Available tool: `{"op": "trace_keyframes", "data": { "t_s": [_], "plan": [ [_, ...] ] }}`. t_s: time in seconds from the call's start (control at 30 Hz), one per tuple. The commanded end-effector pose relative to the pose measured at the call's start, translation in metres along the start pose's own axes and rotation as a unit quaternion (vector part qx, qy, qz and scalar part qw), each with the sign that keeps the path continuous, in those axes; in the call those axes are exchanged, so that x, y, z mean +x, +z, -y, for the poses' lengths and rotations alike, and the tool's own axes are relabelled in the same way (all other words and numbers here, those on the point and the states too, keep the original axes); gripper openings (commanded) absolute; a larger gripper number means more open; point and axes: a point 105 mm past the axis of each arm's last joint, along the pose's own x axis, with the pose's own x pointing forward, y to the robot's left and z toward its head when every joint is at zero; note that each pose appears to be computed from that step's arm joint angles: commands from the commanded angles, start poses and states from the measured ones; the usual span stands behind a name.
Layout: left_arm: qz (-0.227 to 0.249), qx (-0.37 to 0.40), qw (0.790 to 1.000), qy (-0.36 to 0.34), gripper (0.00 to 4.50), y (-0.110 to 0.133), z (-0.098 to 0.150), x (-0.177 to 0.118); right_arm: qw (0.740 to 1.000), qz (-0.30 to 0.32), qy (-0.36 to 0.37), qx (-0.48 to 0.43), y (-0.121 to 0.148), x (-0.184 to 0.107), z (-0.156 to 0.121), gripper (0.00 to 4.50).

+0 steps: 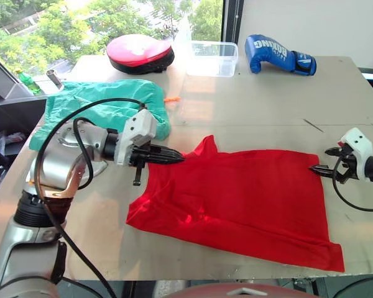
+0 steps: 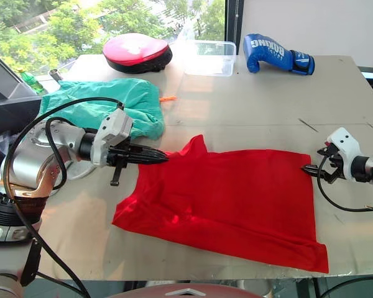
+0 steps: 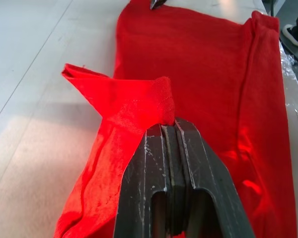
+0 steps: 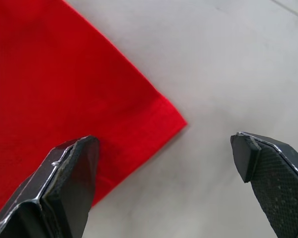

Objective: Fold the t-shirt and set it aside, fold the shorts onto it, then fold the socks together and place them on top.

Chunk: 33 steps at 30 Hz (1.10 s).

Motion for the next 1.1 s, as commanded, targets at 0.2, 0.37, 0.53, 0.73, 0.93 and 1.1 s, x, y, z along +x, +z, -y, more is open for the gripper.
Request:
{"op": "trace_keyframes", "data": {
  "t_s": [0.2, 0.37, 0.53, 0.73, 0.93, 1.1],
  "plan": [
    [-0.005, 0.020, 1.000, 0.001, 0.05, 0.006, 0.006, -0.009, 0.998, -0.018, 0.032, -0.055, 0.015, -0.004, 0.004, 4.50],
    [-0.012, 0.020, 1.000, 0.003, 0.05, 0.003, 0.007, -0.010, 0.996, -0.020, 0.044, -0.074, 0.025, 0.001, 0.006, 4.50],
    [-0.016, 0.017, 1.000, 0.006, 0.05, 0.001, 0.008, -0.012, 0.994, -0.029, 0.058, -0.087, 0.026, 0.002, 0.008, 4.50],
    [-0.021, 0.014, 1.000, 0.010, 0.00, -0.003, 0.005, -0.014, 0.991, -0.040, 0.089, -0.086, 0.026, 0.001, 0.005, 2.84],
    [-0.025, 0.007, 1.000, 0.018, 0.00, -0.009, 0.003, -0.015, 0.991, -0.038, 0.094, -0.084, 0.027, -0.004, 0.006, 0.08],
    [-0.012, 0.018, 0.998, 0.057, 0.00, -0.008, -0.012, -0.014, 0.992, -0.028, 0.087, -0.090, 0.031, -0.014, 0.007, 0.02]
  ]
}}
